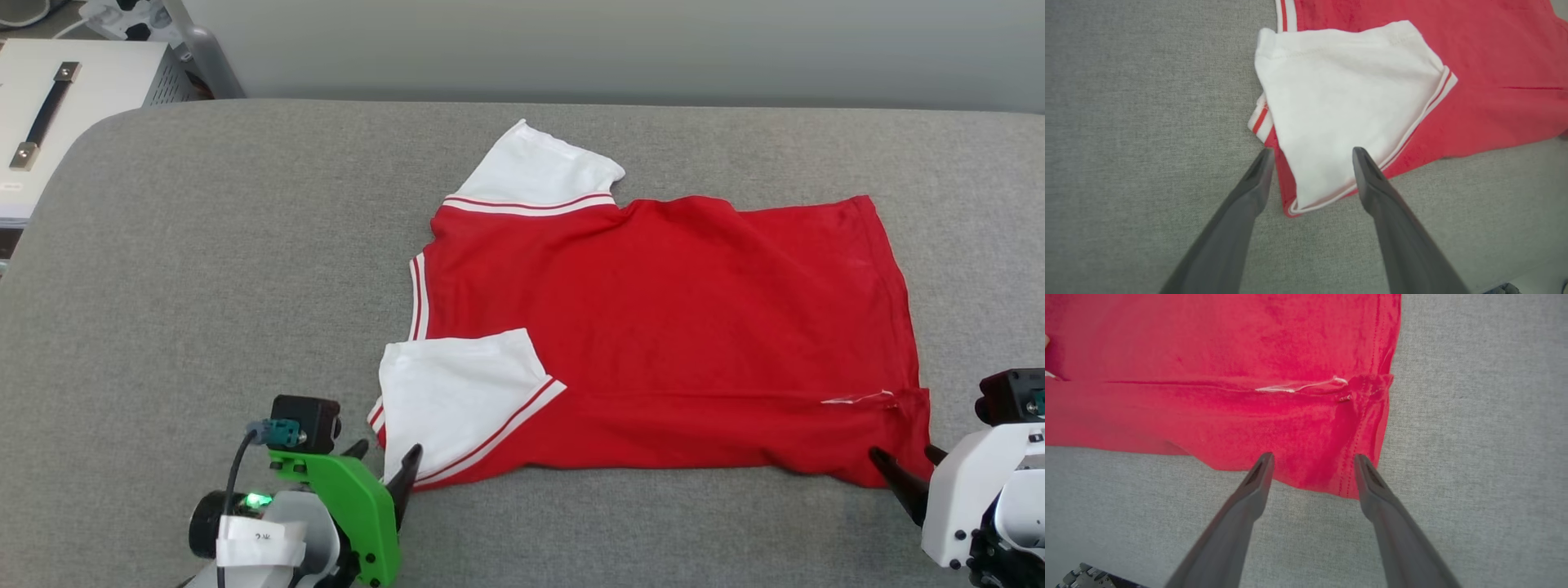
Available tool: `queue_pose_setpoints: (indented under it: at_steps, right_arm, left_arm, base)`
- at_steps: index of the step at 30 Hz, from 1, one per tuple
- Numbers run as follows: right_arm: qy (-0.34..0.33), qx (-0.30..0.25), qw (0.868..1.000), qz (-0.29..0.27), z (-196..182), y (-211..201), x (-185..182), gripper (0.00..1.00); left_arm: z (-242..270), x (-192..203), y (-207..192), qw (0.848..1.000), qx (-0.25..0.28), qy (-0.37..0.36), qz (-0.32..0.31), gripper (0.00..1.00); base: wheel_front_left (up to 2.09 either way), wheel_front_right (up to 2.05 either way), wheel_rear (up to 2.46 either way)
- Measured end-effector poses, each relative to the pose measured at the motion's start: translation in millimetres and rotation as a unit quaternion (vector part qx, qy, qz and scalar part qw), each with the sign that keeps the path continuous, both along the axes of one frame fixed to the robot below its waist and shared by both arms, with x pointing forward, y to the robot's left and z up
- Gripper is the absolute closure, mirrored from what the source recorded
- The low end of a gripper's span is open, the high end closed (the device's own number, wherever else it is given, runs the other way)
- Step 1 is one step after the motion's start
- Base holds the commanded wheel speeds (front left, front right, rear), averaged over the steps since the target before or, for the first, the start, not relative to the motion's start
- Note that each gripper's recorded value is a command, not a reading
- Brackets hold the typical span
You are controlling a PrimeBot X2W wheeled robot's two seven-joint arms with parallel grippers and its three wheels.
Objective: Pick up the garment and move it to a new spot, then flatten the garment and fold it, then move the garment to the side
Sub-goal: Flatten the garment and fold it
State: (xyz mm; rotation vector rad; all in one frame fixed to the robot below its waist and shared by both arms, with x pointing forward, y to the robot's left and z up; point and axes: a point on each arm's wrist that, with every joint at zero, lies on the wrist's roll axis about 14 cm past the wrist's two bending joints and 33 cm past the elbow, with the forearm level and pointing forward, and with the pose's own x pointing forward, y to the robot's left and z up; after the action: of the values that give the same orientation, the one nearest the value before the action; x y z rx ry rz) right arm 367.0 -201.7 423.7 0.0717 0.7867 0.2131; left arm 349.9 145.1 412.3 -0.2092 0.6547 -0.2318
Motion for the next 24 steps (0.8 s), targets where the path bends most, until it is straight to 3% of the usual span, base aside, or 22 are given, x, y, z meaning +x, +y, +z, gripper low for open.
queue_pose_setpoints:
  at_steps: [4,18,19,20,21,24]
  right_arm:
    - [0.004,-0.01,1.0,-0.006,4,1,0,0.0]
    - [0.02,-0.012,0.999,-0.024,-3,-4,-1,0.0]
    - [0.022,-0.012,0.999,-0.025,-4,-5,-1,0.0]
    - [0.023,-0.013,0.999,-0.025,-5,-5,-2,0.0]
    - [0.025,-0.013,0.999,-0.026,-6,-5,-2,0.0]
    - [0.028,-0.018,0.999,-0.029,-8,-8,-2,0.0]
  left_arm:
    - [-12,-3,9,0.999,0.04,0.022,0.003,0.0]
    - [-51,-7,7,0.994,0.066,0.089,0.0,0.0]
    - [-53,-6,6,0.994,0.064,0.092,-0.001,0.53]
    - [-54,-5,5,0.994,0.062,0.093,-0.001,0.93]
    - [-55,-4,5,0.994,0.059,0.095,-0.002,1.0]
    - [-54,1,5,0.994,0.053,0.09,-0.002,1.0]
  base:
    - [0.0,0.0,0.0]
    - [0.0,0.0,0.0]
    - [0.0,0.0,0.0]
    - [0.0,0.0,0.0]
    - [0.0,0.0,0.0]
    - [0.0,0.0,0.0]
